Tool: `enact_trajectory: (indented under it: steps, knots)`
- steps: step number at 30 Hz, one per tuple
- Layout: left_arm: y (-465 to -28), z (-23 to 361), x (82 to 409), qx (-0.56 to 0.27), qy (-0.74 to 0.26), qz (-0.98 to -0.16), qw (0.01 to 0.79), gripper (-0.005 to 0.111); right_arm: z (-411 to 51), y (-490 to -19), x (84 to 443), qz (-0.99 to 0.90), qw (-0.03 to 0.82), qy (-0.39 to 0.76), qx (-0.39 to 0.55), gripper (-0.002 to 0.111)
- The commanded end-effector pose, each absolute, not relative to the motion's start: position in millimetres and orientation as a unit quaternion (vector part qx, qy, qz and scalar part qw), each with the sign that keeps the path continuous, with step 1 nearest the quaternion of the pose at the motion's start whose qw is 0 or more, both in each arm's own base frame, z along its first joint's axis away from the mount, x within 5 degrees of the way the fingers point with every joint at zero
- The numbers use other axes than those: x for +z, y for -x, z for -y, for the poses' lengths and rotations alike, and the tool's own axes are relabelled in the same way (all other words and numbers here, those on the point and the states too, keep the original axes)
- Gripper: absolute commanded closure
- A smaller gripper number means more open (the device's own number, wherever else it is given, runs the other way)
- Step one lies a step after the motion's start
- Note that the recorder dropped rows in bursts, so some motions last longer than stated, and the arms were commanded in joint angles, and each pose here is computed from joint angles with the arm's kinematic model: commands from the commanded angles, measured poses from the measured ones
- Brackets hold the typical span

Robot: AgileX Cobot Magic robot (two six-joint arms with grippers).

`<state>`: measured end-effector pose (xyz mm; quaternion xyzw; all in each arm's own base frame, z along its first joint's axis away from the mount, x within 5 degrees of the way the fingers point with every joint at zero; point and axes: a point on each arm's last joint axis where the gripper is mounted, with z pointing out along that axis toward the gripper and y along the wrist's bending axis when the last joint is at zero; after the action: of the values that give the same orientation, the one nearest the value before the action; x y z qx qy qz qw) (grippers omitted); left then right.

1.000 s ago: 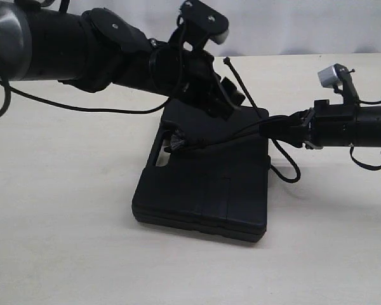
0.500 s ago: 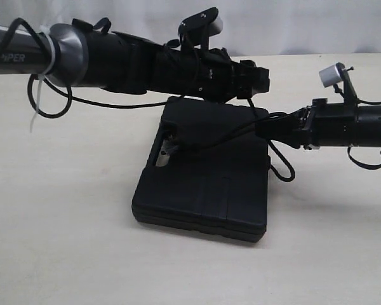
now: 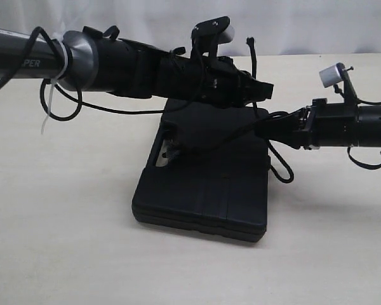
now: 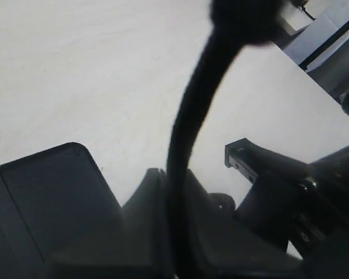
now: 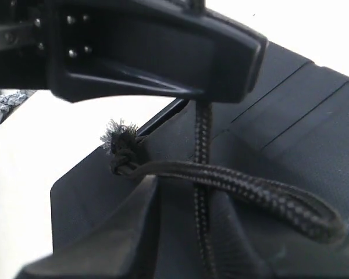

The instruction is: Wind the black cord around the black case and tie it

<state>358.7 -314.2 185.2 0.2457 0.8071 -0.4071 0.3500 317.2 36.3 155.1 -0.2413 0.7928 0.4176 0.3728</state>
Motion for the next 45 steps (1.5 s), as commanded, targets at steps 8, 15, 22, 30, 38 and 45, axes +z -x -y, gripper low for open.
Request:
enact_trajectory:
  steps: [8, 15, 22, 30, 38, 45]
  knots:
    - [-361.0, 321.6, 234.2, -0.412, -0.322, -0.738, 0.426, 0.107, -21.4, -319.5, 133.8, -0.855, 0.353, 0.221, 0.309, 0.066]
    - [-360.4, 325.5, 251.0, -0.423, -0.351, -0.706, 0.447, 0.107, -31.0, -312.5, 141.6, -0.819, 0.356, 0.256, 0.371, 0.058]
    - [-361.4, 326.3, 269.0, -0.410, -0.376, -0.679, 0.480, 0.107, -19.9, -317.7, 130.7, -0.857, 0.343, 0.252, 0.289, 0.058]
    - [-357.7, 323.1, 286.0, -0.405, -0.383, -0.664, 0.499, 0.107, -21.3, -316.5, 132.0, -0.858, 0.336, 0.241, 0.304, 0.058]
    - [-352.4, 323.2, 291.1, -0.405, -0.411, -0.646, 0.501, 0.107, -15.9, -314.9, 150.2, -0.872, 0.342, 0.232, 0.262, 0.058]
    - [-347.8, 324.7, 291.5, -0.409, -0.440, -0.624, 0.499, 0.107, -11.7, -310.2, 175.0, -0.885, 0.350, 0.200, 0.234, 0.058]
